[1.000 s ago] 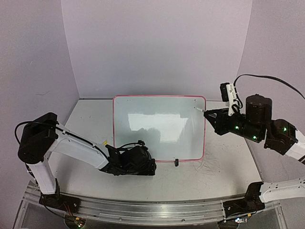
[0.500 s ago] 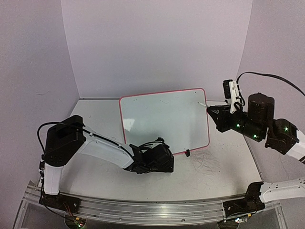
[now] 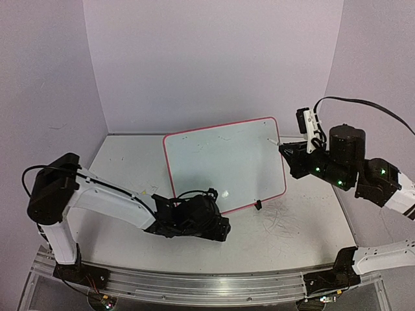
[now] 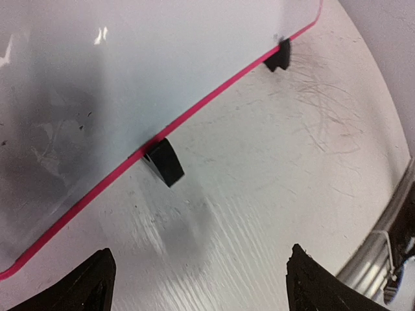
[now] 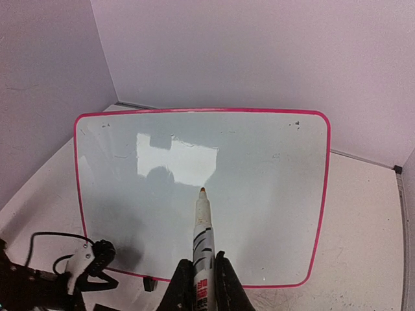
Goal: Write a sentence on the whiteboard
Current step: Move the whiteboard to the center of the board, then hold the whiteboard at the center of the board.
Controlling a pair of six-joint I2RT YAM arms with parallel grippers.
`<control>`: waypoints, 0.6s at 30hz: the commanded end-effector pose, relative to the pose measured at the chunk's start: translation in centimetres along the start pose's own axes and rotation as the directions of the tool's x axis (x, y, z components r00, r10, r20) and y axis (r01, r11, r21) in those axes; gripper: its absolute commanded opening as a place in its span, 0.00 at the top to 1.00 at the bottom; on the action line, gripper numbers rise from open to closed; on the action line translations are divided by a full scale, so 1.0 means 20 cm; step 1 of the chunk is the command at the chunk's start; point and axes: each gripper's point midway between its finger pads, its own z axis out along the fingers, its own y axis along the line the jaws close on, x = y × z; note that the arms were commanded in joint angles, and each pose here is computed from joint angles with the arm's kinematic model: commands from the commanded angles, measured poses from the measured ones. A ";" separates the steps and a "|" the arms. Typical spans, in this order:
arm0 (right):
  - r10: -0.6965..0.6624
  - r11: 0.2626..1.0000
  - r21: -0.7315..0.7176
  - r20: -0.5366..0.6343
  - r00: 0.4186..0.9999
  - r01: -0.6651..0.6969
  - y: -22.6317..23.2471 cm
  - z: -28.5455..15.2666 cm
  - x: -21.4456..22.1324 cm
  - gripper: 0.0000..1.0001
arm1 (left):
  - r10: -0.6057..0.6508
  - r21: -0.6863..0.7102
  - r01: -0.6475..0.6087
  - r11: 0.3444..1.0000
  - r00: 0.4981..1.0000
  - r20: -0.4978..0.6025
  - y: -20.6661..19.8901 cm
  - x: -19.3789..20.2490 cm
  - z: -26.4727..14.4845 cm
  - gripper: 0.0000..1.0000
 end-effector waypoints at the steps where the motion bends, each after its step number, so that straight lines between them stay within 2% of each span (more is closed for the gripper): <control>1: 0.000 1.000 0.023 0.001 1.000 0.000 0.02 0.07 -0.03 1.00 | 0.052 0.121 -0.057 0.991 0.998 0.044 -0.13 -0.14 -0.29 0.07; 5: 0.010 1.000 -0.023 -0.035 0.999 -0.011 0.09 0.13 0.00 1.00 | -0.034 0.115 0.018 0.993 0.990 0.135 0.03 -0.30 -0.49 0.08; 11: -0.009 0.997 -0.080 -0.025 1.000 0.007 0.16 0.17 -0.04 1.00 | -0.176 0.143 0.137 0.980 0.932 0.315 0.30 -0.54 -0.74 0.07; 18: -0.031 0.991 -0.128 -0.027 0.999 0.027 0.22 0.21 -0.05 1.00 | -0.258 0.144 0.221 0.965 0.905 0.339 0.52 -0.63 -0.82 0.04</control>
